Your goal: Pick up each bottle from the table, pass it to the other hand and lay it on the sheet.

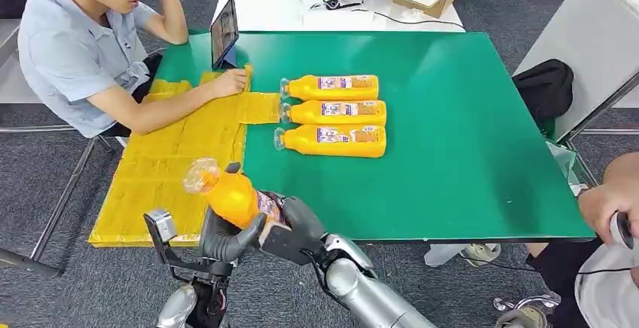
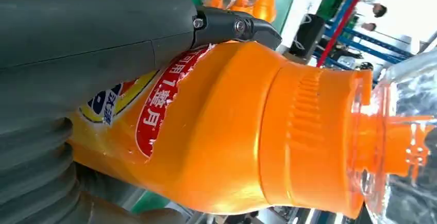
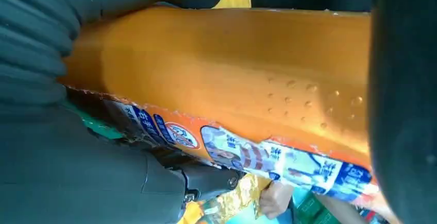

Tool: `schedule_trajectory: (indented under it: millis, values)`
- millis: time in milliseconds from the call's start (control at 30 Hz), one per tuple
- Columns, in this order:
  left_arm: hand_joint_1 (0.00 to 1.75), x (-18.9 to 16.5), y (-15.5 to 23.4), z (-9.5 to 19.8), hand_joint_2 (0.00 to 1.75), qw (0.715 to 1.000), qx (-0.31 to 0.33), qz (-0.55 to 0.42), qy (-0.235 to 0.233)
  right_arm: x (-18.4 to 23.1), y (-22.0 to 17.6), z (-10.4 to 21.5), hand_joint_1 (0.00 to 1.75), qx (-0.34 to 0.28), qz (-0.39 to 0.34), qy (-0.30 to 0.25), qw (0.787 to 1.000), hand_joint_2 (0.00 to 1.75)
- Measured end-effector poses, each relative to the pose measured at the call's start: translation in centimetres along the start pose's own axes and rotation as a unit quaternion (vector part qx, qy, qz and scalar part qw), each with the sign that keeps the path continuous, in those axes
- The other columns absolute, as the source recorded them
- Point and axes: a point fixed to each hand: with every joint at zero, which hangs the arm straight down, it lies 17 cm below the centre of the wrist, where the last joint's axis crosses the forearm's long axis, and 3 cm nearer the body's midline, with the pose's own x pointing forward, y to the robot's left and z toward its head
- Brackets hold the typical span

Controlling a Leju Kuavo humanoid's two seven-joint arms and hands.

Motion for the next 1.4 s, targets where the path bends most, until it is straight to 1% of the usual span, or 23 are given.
schedule_trajectory:
  millis: [167,200,233,333,367,400,433,667,700,733,800,867,900,1033,1100,1167,1267,1400]
  values:
    - [0.02,0.2,-0.2,0.0,1.75,1.0,-0.009,-0.005,-0.005,0.1,0.3,-0.7,1.75,0.018,-0.001,0.0,1.0,1.75]
    - [0.33,0.1,-0.3,0.0,1.75,1.0,-0.013,-0.005,-0.004,0.1,0.4,-0.8,1.75,0.022,-0.002,0.0,1.0,1.75]
    - [0.99,0.0,-0.3,0.1,1.75,1.0,-0.017,-0.006,-0.002,0.2,0.5,-0.8,1.75,0.027,-0.003,-0.001,1.0,1.75]
    - [0.99,-0.1,-0.4,0.3,1.75,1.0,-0.025,-0.017,-0.005,0.2,0.7,-1.0,1.75,0.037,-0.014,0.002,0.999,1.75]
    - [1.48,-0.1,-0.3,0.3,1.75,0.999,-0.025,-0.02,-0.005,0.2,0.7,-1.0,1.75,0.039,-0.016,0.002,0.999,1.75]
    - [1.66,-0.1,-0.3,0.3,1.75,0.999,-0.026,-0.021,-0.006,0.2,0.7,-1.1,1.75,0.041,-0.018,0.002,0.999,1.75]
    - [1.75,-0.1,-0.3,0.3,1.75,0.999,-0.026,-0.022,-0.006,0.2,0.7,-1.1,1.75,0.041,-0.019,0.003,0.999,1.75]
    - [1.75,-0.7,-0.2,0.3,1.75,0.999,-0.029,-0.034,0.001,0.2,0.8,-1.4,1.75,0.049,-0.01,0.006,0.999,1.75]
    - [1.75,-0.7,0.0,0.2,1.75,0.999,-0.028,-0.033,0.004,0.2,0.8,-1.5,1.54,0.05,-0.007,0.008,0.999,1.75]
    - [1.75,-0.9,0.2,0.1,1.75,0.999,-0.024,-0.031,0.009,0.2,0.8,-1.6,0.79,0.051,-0.005,0.009,0.999,1.75]
    - [1.75,-1.1,0.7,-0.1,1.75,1.0,-0.013,-0.017,0.018,0.1,0.9,-1.8,0.0,0.053,0.002,0.013,0.999,1.75]
    - [1.75,-1.3,1.2,-0.3,1.75,1.0,0.002,0.002,0.03,0.0,1.0,-1.9,0.0,0.05,0.009,0.021,0.998,1.75]
    - [1.75,-1.5,1.6,-0.4,1.75,0.999,0.011,0.011,0.036,-0.1,1.0,-2.0,0.0,0.047,0.014,0.023,0.999,0.0]
    - [1.75,-1.9,3.3,-0.9,1.75,0.996,0.06,0.035,0.051,-0.1,0.7,-2.4,0.0,0.025,0.041,0.024,0.999,0.0]
    - [1.75,-1.7,4.7,-1.4,1.75,0.994,0.091,0.03,0.05,0.0,0.5,-2.4,0.0,0.013,0.055,0.023,0.998,0.0]
    - [1.75,-1.4,6.6,-1.8,1.75,0.991,0.126,0.012,0.045,0.1,0.3,-2.4,0.0,-0.005,0.064,0.021,0.998,0.0]
    - [1.75,-0.7,9.2,-2.3,1.75,0.985,0.17,-0.007,0.035,1.0,-0.1,-2.8,0.0,-0.026,0.072,0.005,0.997,0.0]
    - [1.75,0.9,12.8,-2.9,1.75,0.974,0.22,-0.048,0.006,1.9,-1.1,-2.7,0.0,-0.065,0.078,-0.015,0.995,0.0]
